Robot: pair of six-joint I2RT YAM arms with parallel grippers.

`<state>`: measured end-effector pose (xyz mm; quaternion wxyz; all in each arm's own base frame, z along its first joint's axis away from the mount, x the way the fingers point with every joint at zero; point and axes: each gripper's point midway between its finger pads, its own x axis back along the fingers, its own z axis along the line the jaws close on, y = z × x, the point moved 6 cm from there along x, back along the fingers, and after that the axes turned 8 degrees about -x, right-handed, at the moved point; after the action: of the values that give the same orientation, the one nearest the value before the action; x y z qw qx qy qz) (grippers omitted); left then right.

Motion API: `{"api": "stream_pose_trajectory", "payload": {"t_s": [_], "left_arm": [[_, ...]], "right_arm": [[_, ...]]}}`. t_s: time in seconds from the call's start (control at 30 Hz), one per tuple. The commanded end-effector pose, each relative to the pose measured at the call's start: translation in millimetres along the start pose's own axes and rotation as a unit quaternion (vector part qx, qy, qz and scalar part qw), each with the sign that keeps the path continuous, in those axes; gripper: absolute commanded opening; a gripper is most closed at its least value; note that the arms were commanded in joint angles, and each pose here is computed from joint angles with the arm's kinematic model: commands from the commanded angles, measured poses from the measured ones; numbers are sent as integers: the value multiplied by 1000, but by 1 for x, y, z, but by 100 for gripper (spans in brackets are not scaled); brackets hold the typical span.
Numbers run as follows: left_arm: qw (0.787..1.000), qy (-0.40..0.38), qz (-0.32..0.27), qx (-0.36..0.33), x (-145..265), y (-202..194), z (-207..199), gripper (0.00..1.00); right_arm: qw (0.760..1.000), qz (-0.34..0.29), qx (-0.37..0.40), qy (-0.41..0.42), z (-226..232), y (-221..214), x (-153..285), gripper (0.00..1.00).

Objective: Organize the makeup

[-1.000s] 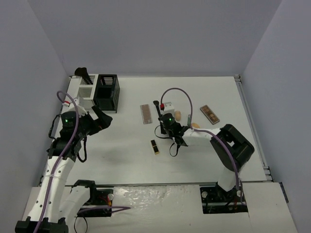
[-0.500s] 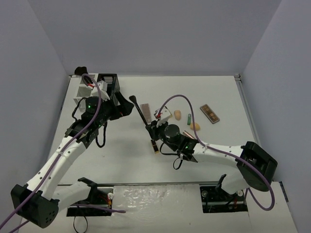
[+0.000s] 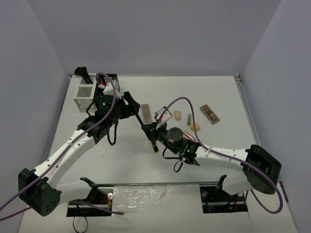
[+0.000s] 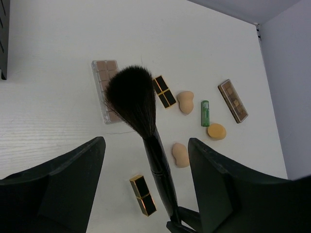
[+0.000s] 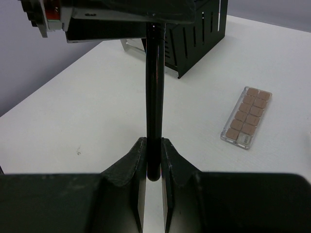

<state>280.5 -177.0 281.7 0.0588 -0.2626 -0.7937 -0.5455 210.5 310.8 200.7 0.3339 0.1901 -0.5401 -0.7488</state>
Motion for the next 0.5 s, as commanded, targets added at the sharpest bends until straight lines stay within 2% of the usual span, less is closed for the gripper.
{"api": "stream_pose_trajectory", "payload": {"t_s": [0.0, 0.1, 0.17, 0.23, 0.27, 0.33, 0.4, 0.47], "left_arm": [[997, -29, -64, 15, 3, 35, -23, 50], [997, -32, -68, 16, 2, 35, -27, 19], [996, -36, -74, 17, 1, 36, -28, 7], [996, -40, -79, 17, 1, 36, -29, 0], [996, -42, -80, 15, 1, 37, -29, 0], [995, -46, -86, 9, 4, 39, -30, 0], [995, -42, -96, 2, 7, 43, -29, 0], [994, -19, -111, -12, 11, 50, -22, 0]], "right_arm": [[997, -74, -12, 32, 17, 37, 3, 0], [997, -70, -10, 32, 18, 37, 2, 0], [997, -68, -8, 34, 18, 36, 1, 0], [997, -66, -7, 34, 18, 36, 1, 8], [997, -67, -7, 32, 17, 36, 2, 15], [997, -68, -6, 24, 15, 35, 1, 48], [998, -66, -3, 20, 14, 35, 1, 70], [998, -59, 3, 12, 11, 34, 1, 81]]}}
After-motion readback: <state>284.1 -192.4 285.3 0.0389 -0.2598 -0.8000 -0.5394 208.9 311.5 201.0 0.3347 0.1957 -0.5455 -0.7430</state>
